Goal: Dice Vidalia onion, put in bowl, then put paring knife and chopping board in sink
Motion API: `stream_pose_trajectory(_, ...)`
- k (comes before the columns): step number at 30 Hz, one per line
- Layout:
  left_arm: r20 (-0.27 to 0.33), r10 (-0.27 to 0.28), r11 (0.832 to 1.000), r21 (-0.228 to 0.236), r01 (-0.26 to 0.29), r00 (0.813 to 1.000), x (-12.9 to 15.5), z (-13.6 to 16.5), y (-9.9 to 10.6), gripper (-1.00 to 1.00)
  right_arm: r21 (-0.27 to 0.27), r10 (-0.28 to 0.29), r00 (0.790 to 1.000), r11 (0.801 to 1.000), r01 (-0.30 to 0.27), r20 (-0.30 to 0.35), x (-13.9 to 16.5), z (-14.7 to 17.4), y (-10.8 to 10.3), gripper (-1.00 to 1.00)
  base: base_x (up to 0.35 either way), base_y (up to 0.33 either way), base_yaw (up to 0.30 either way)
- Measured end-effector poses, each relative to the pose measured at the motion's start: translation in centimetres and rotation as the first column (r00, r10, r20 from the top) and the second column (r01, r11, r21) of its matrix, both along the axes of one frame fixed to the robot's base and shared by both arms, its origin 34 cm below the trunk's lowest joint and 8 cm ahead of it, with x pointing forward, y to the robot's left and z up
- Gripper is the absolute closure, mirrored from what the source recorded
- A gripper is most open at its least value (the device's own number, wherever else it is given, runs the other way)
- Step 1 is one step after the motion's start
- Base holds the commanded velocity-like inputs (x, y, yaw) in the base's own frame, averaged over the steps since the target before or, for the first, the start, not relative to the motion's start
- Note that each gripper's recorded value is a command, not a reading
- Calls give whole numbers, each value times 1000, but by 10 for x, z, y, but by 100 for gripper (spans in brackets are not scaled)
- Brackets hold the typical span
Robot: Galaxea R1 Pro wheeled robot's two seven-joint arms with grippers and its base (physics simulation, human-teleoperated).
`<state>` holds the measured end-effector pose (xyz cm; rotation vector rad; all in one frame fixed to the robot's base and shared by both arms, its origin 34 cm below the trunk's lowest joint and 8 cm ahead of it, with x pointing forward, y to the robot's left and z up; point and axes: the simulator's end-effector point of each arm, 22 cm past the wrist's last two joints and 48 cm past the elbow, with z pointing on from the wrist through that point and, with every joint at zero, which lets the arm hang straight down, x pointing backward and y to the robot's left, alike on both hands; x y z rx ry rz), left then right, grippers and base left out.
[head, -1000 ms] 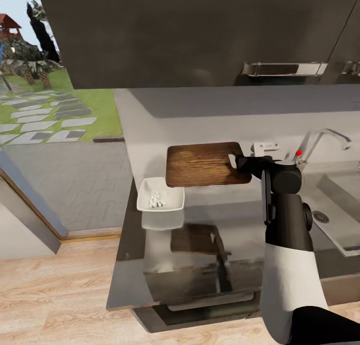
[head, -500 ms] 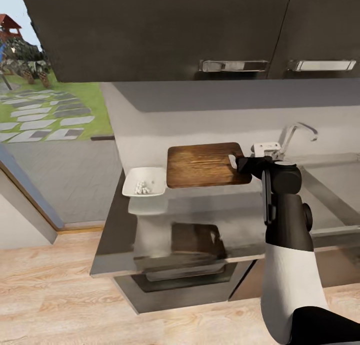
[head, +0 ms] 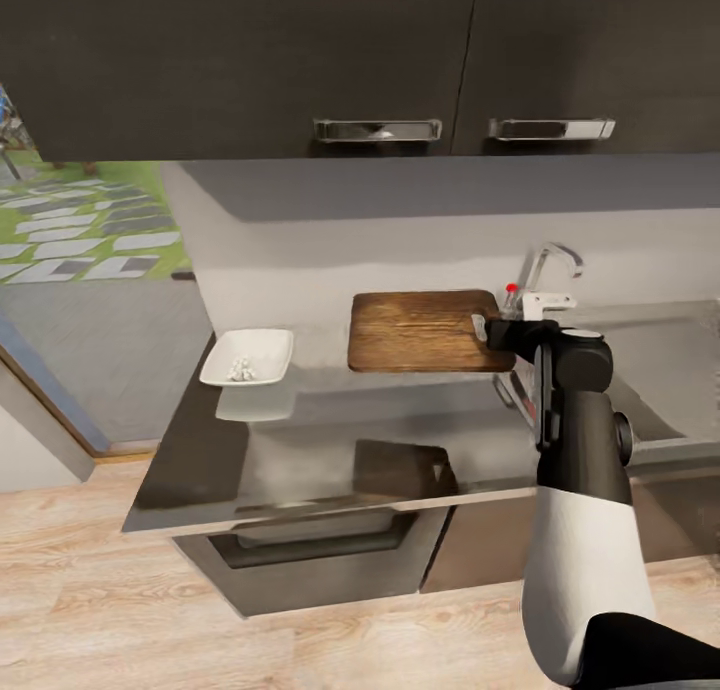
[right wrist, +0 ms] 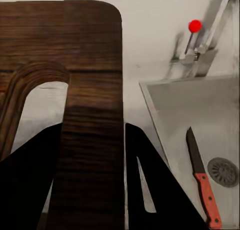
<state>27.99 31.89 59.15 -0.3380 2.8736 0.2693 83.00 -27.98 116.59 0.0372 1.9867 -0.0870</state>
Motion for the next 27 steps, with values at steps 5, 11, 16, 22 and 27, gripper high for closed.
stream_pose_trajectory(5,0,0,1000,2,0,1000,0,0,1,-100,30,-27,999,999,28,-26,3,-22,-14,100,0,-341,0)
stream_pose_trajectory(11,1,3,1000,8,-3,1000,0,1,5,-100,13,-135,990,991,135,-29,9,-56,-53,100,0,-265,0)
stream_pose_trajectory(16,2,3,1000,9,-3,1000,0,1,5,-100,28,-214,976,976,215,-50,2,-72,-81,100,0,-39,0)
stream_pose_trajectory(22,3,3,1000,9,-3,1000,1,1,5,-100,-33,-390,921,920,390,-13,-13,-72,-129,100,0,-3,0)
stream_pose_trajectory(27,2,4,1000,9,-4,1000,1,1,5,-100,11,-467,884,884,467,-14,-16,-90,-138,100,0,-20,0)
